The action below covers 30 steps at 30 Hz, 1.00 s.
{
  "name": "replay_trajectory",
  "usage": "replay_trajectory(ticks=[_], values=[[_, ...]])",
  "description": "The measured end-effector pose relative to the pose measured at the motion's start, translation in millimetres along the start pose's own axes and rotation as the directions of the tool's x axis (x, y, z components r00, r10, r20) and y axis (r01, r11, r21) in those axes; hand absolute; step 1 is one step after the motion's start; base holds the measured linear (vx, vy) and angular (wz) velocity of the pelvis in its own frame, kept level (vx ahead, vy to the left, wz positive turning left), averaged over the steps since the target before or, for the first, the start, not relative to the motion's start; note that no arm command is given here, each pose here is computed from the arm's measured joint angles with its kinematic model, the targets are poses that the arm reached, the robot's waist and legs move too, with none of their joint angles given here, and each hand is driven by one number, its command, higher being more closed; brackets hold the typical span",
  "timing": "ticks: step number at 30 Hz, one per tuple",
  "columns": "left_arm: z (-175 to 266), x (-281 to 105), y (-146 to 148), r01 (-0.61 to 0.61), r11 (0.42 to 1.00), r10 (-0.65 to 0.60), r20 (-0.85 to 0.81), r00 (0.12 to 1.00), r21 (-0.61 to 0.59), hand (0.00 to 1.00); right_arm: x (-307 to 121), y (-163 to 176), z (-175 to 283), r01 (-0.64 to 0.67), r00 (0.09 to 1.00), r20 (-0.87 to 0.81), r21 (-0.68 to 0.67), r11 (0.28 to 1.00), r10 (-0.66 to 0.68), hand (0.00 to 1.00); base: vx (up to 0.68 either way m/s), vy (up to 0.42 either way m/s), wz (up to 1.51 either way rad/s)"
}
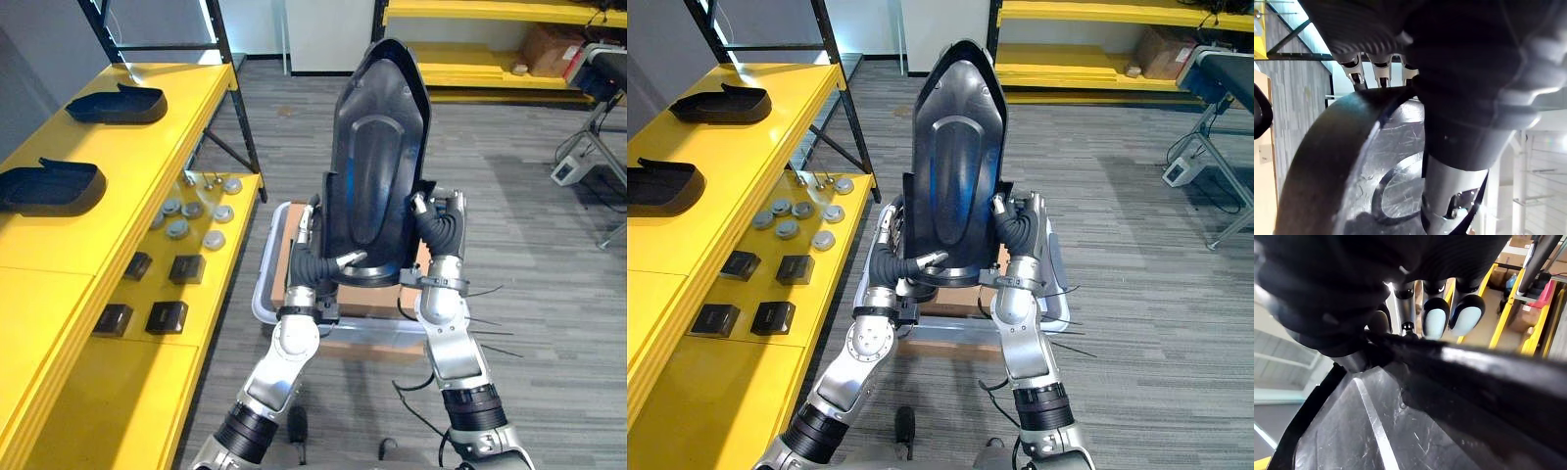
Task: Walk over and take plastic housings, then place them on the shelf
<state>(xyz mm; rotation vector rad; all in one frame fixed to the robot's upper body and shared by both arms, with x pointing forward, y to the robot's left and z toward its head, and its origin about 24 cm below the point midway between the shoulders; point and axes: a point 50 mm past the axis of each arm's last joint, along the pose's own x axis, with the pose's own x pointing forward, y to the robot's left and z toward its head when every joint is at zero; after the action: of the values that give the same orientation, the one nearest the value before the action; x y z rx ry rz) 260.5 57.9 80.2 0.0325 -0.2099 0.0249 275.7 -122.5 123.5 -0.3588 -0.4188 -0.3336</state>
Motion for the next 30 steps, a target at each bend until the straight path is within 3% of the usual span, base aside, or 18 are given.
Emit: replay_trajectory(ticks=[2, 3, 14, 22, 26, 30], values=[[-3, 0, 0, 0.001, 1.000, -0.001, -0.010, 1.000, 0.006, 1.00, -3, 3, 0, -0.013, 1.000, -0.008, 0.012, 1.000, 0.014, 1.00, 0.00, 0.000, 0.00], [-2, 0, 0, 0.005, 1.000, -0.005, -0.010, 1.000, 0.001, 1.00, -4, 5, 0, -0.025, 1.000, -0.004, 0.016, 1.000, 0.025, 0.00, 0.00, 0.000, 0.00], [-5, 4, 9, -0.011, 1.000, 0.009, -0.042, 0.999, -0.027, 1.00, -11, 18, 17, -0.190, 0.981, 0.074, 0.201, 0.961, 0.179, 0.00, 0.00, -0.005, -0.02], [-6, 5, 11, -0.002, 1.000, 0.001, -0.040, 0.999, -0.022, 1.00, -8, 8, 18, -0.267, 0.960, 0.138, 0.189, 0.945, 0.243, 0.00, 0.00, -0.001, 0.00], [-12, 2, 18, -0.021, 1.000, 0.021, -0.058, 0.998, 0.000, 1.00, 0, -13, 38, -0.240, 0.954, 0.238, 0.249, 0.938, 0.181, 0.00, 0.00, 0.000, 0.00], [-25, -9, 30, -0.059, 0.998, 0.061, -0.115, 0.992, 0.022, 1.00, 15, -63, 46, -0.062, 0.959, 0.281, 0.356, 0.932, -0.043, 0.00, 0.00, 0.000, 0.00]])
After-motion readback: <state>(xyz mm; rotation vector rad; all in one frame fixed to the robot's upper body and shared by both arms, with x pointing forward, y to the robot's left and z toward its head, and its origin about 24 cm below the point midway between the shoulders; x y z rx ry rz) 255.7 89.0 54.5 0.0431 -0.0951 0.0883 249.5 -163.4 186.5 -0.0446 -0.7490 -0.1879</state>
